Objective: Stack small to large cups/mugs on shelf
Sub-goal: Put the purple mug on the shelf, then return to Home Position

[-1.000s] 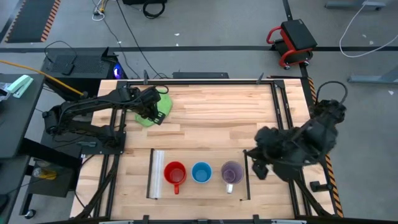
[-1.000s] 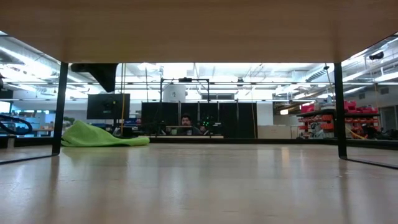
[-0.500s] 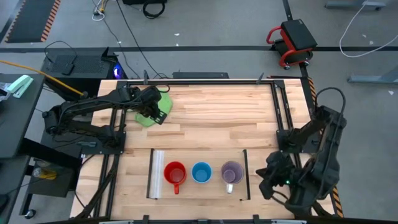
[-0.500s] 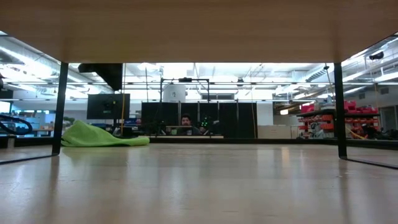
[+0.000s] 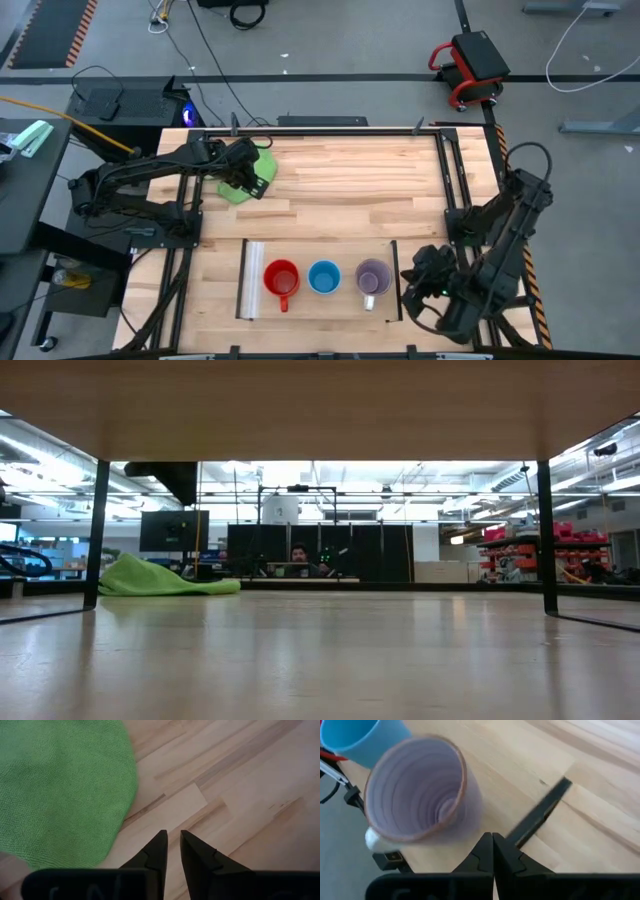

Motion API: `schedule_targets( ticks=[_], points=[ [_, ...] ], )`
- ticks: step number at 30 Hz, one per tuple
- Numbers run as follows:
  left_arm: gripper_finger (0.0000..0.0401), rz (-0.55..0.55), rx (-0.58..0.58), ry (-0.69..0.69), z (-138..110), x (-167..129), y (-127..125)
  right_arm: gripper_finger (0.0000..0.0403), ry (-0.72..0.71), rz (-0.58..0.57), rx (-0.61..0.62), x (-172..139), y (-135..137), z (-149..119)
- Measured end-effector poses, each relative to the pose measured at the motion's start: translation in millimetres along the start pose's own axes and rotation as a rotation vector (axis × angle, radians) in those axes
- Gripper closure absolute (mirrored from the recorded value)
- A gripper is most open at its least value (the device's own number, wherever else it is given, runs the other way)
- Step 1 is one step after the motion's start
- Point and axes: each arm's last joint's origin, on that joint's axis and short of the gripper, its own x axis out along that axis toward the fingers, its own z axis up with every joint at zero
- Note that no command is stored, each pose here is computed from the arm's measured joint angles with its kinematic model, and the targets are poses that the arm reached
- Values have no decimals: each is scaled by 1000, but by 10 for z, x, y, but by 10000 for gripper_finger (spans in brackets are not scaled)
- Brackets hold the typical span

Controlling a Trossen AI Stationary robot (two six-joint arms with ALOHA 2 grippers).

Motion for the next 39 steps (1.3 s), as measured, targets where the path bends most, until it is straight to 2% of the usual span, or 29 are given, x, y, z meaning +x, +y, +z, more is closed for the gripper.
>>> schedule_targets(
  ticks=[8,24,39],
  points=[
    [348,0,2,0,0,0,0,402,18,11,-47,115,72,135],
    [345,0,8,0,0,0,0,402,13,33,-55,174,123,213],
    [340,0,8,0,0,0,0,402,6,-47,-42,122,-4,296]
  ],
)
